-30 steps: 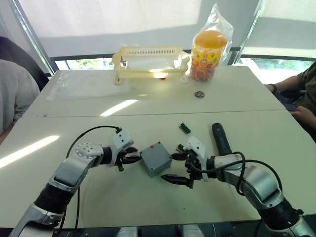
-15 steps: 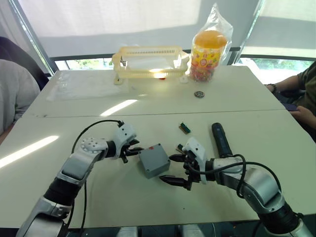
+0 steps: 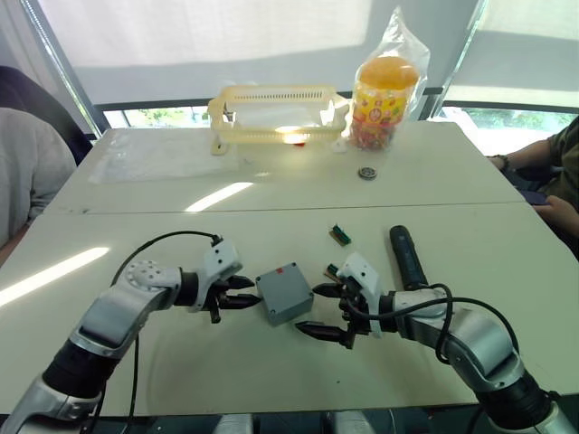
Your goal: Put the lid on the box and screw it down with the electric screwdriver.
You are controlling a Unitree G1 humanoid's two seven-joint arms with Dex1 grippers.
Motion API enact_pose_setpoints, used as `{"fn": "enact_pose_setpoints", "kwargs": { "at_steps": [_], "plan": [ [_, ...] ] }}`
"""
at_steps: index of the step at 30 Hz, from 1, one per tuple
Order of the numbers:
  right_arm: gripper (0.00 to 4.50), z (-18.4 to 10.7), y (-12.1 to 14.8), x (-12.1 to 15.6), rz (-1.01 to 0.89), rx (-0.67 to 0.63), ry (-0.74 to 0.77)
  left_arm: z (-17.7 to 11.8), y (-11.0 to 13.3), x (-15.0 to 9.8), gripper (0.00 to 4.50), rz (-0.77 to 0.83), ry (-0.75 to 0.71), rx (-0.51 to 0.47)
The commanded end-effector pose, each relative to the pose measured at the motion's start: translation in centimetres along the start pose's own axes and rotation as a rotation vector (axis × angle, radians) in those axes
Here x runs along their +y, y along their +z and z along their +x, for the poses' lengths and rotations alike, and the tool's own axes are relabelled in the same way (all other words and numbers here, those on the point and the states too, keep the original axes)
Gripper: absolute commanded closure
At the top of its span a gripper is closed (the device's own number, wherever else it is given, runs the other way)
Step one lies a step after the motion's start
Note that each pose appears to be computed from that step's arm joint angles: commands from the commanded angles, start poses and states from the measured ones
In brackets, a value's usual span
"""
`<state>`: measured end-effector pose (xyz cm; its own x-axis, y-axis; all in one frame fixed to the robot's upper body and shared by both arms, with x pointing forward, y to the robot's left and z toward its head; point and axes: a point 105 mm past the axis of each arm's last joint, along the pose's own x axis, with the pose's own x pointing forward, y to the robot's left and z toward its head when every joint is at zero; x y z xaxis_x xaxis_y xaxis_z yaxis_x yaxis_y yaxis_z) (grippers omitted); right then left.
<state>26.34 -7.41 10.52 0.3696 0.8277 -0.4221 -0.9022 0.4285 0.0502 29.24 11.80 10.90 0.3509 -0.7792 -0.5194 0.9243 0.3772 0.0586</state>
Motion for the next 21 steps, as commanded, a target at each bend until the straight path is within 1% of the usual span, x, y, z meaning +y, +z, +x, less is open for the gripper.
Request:
{"fn": "enact_pose_setpoints", "kwargs": {
  "at_steps": [1,7,12,16,18,21],
  "plan": [
    [0.01,0.0,1.3,0.4,-0.039,-0.043,0.015,0.4,1.0,0.5,2.63,0.047,0.026,-0.022],
    [0.01,0.1,1.8,1.0,-0.021,-0.074,0.019,1.0,1.6,1.9,2.63,0.066,0.075,-0.039],
    [0.01,0.1,1.8,1.3,-0.010,-0.076,0.019,0.9,1.6,2.4,2.63,0.072,0.095,-0.042],
    [0.01,-0.3,1.8,1.0,-0.012,-0.075,-0.003,0.6,1.7,2.5,2.63,0.067,0.104,-0.050],
    [0.01,-1.1,2.1,0.2,-0.023,-0.075,-0.033,0.2,1.7,2.4,2.63,0.066,0.100,-0.050],
    [0.01,-3.6,2.9,-0.7,-0.038,-0.078,-0.055,-1.0,1.6,2.5,2.63,0.064,0.098,-0.043]
  ]
}}
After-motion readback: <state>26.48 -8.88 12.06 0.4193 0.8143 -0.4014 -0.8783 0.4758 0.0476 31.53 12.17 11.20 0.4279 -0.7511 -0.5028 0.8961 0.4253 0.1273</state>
